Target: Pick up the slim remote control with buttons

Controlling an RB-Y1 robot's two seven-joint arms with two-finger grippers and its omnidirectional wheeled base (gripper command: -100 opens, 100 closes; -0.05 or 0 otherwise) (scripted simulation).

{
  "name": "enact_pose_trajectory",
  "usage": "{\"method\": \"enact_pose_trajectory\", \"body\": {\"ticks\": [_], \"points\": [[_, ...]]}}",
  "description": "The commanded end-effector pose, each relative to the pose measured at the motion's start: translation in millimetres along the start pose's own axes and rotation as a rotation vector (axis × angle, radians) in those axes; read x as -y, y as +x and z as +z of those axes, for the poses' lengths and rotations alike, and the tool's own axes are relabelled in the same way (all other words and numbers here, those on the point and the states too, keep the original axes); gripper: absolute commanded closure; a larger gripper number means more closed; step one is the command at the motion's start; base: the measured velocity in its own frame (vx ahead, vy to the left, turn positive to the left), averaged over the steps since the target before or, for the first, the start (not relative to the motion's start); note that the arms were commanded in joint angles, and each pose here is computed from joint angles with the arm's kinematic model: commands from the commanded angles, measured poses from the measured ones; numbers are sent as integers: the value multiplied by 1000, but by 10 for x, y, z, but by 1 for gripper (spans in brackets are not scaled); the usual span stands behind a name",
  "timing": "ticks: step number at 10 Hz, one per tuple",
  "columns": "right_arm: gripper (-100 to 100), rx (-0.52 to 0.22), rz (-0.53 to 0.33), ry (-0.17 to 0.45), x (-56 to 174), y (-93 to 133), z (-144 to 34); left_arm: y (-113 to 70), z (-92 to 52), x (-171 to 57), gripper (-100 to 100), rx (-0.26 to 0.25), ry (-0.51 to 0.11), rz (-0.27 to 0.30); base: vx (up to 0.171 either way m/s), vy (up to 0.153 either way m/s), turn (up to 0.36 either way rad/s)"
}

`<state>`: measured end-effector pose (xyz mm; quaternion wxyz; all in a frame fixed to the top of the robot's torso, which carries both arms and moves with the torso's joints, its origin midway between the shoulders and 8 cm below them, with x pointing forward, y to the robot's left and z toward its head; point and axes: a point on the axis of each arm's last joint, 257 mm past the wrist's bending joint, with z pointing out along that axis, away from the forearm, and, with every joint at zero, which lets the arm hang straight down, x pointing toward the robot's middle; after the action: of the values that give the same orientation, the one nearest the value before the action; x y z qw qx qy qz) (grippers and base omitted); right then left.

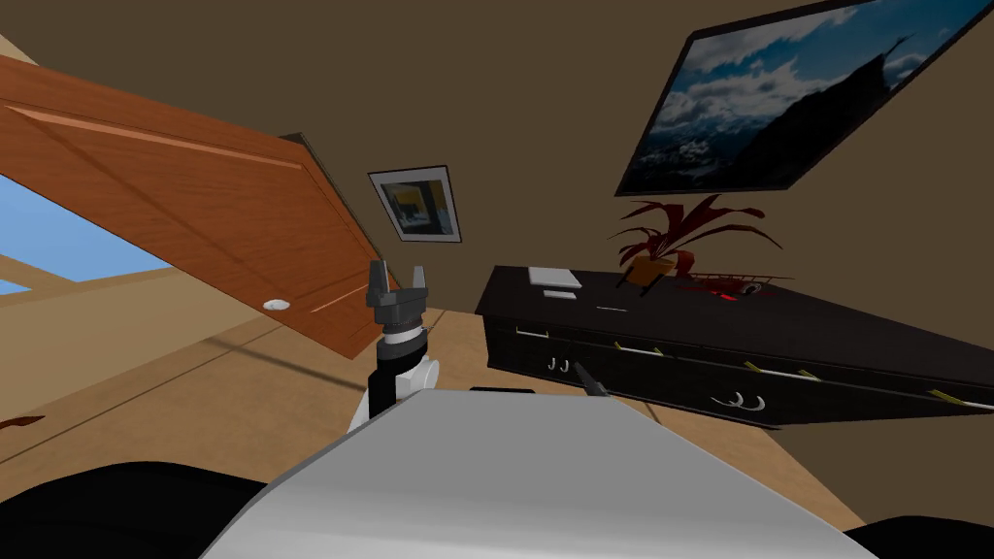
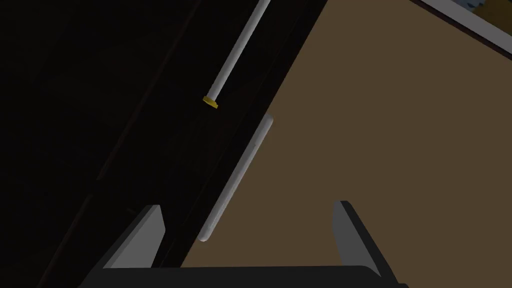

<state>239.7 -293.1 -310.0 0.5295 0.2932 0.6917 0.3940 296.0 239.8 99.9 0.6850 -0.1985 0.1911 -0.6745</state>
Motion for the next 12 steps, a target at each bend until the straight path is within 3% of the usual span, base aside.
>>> {"method": "enact_pose_trajectory", "body": {"ticks": [1,2,3,4,5,6,7,8,9,10,11,12], "points": [[-100,-52,-38,52,240,74,-180,0,0,0,0,0,0,0,-33,20,96],[-100,-53,-39,58,265,78,-192,0,0,0,0,0,0,0,-13,6,-25],[-100,-114,-80,86,399,204,-408,0,0,0,0,0,0,0,-28,25,221],[-100,-132,-91,123,561,208,-505,0,0,0,0,0,0,0,-31,21,98],[-100,-195,-129,151,693,322,-750,0,0,0,0,0,0,0,-37,30,197],[-100,-215,-144,186,843,306,-860,0,0,0,0,0,0,0,-33,20,112],[-100,-215,-144,186,843,306,-860,0,0,0,0,0,0,0,-15,8,-19],[-100,-287,-186,213,964,389,-1133,0,0,0,0,0,0,0,-17,32,253],[-100,-303,-197,248,1103,366,-1250,0,0,0,0,0,0,0,-23,20,120],[-100,-374,-235,271,1201,430,-1532,0,0,0,0,0,0,0,-40,28,225],[-100,-393,-250,306,1332,382,-1662,0,0,0,0,0,0,0,-39,23,130],[-100,-394,-250,308,1339,382,-1669,0,0,0,0,0,0,0,-16,11,-13]]}}
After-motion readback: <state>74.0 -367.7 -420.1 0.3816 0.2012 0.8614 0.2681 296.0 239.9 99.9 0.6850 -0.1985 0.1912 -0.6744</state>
